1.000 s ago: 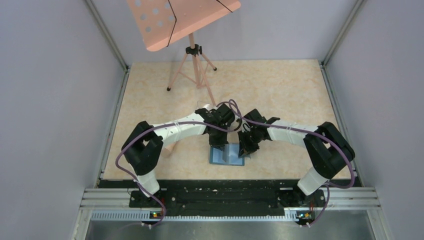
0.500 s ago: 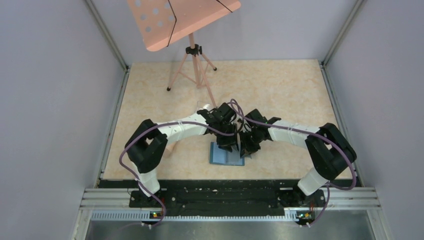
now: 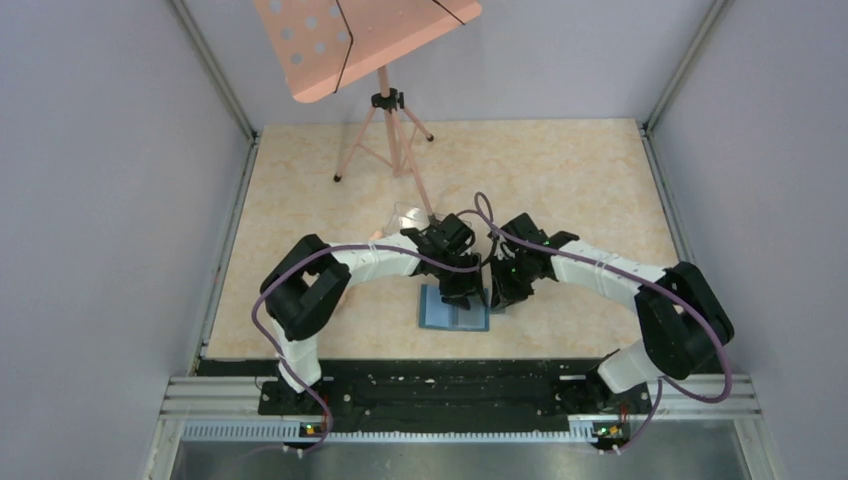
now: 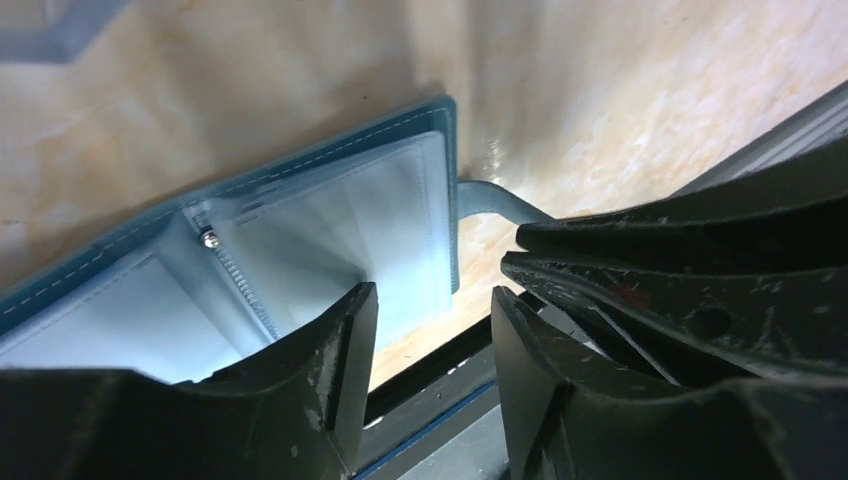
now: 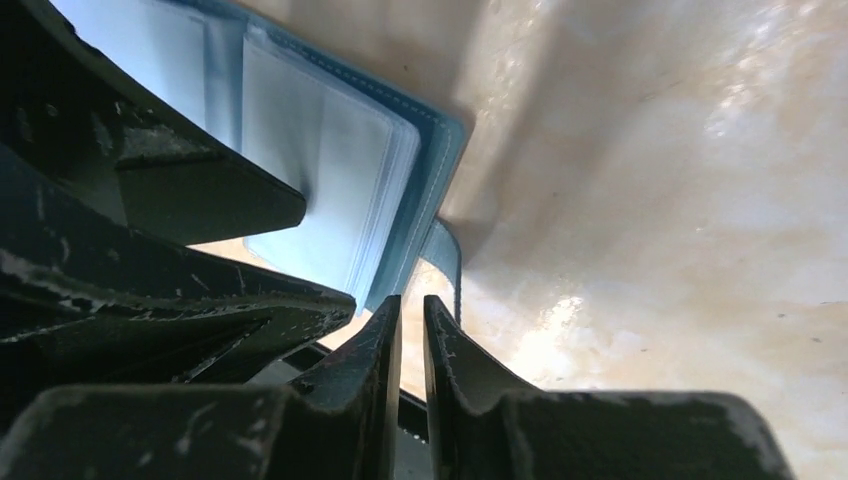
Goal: Put the credit cards into the card holder
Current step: Turn over the card holder at the center of the board, then move the storage box to the center of the board.
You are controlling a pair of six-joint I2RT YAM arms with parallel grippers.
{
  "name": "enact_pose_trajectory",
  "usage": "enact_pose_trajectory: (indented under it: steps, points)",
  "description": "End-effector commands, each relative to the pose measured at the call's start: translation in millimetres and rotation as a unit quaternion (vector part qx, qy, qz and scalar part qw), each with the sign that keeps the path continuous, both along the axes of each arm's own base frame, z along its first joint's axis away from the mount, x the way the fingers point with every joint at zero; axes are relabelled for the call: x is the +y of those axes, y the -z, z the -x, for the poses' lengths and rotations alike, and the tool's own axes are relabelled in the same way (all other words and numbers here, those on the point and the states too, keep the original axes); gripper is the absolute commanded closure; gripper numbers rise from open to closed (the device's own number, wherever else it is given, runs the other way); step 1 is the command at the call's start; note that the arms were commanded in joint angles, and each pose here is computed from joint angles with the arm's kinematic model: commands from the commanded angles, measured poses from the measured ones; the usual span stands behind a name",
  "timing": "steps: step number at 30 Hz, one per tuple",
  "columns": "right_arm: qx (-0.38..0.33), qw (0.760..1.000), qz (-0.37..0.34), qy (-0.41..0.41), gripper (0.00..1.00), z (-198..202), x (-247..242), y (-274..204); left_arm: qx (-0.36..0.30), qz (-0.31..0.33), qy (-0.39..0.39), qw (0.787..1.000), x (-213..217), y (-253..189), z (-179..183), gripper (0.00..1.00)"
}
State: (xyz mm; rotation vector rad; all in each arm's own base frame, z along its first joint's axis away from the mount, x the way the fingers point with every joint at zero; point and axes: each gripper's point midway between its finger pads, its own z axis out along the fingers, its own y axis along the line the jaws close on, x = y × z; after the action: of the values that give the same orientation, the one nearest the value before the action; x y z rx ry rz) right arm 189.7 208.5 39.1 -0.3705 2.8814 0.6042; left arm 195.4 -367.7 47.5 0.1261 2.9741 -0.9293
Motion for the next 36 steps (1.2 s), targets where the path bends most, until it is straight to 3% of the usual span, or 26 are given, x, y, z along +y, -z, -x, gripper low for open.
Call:
enact_pose_trajectory:
  steps: [1, 5, 11, 15, 21, 26, 32, 36]
  points:
    - [-0.045, 0.996, -0.071, 0.012, 0.84, -31.0, 9.1, -38.1, -0.053, 0.075, -0.002, 0.996, -10.7, -37.3, -16.7, 0.47]
    - [-0.04, 0.988, -0.145, 0.026, 0.77, -48.2, 16.6, -52.5, -0.093, 0.146, -0.032, 0.984, -2.1, -72.4, -46.7, 0.46]
    - [-0.045, 0.984, -0.171, 0.025, 0.62, -76.3, 26.6, -60.1, -0.136, 0.224, -0.099, 0.96, 39.7, -113.6, -100.3, 0.46]
    - [-0.043, 0.982, -0.182, 0.022, 0.51, -93.3, 37.6, -62.6, -0.143, 0.167, -0.131, 0.967, 74.7, -103.7, -131.3, 0.47]
    - [-0.049, 0.982, -0.183, 0.03, 0.42, -117.2, 46.8, -66.0, -0.147, 0.015, -0.134, 0.98, 114.0, -74.6, -164.4, 0.47]
    - [-0.065, 0.983, -0.169, 0.031, 0.43, -129.4, 47.8, -73.9, -0.154, -0.036, -0.125, 0.98, 124.8, -58.2, -180.6, 0.46]
    - [-0.078, 0.984, -0.156, 0.024, 0.65, -143.2, 56.8, -81.8, -0.141, -0.047, -0.123, 0.981, 127.3, -45.0, -193.8, 0.47]
    - [-0.071, 0.985, -0.154, 0.028, 0.69, -149.7, 62.8, -78.1, -0.124, -0.05, -0.109, 0.985, 123.3, -31.2, -198.3, 0.47]
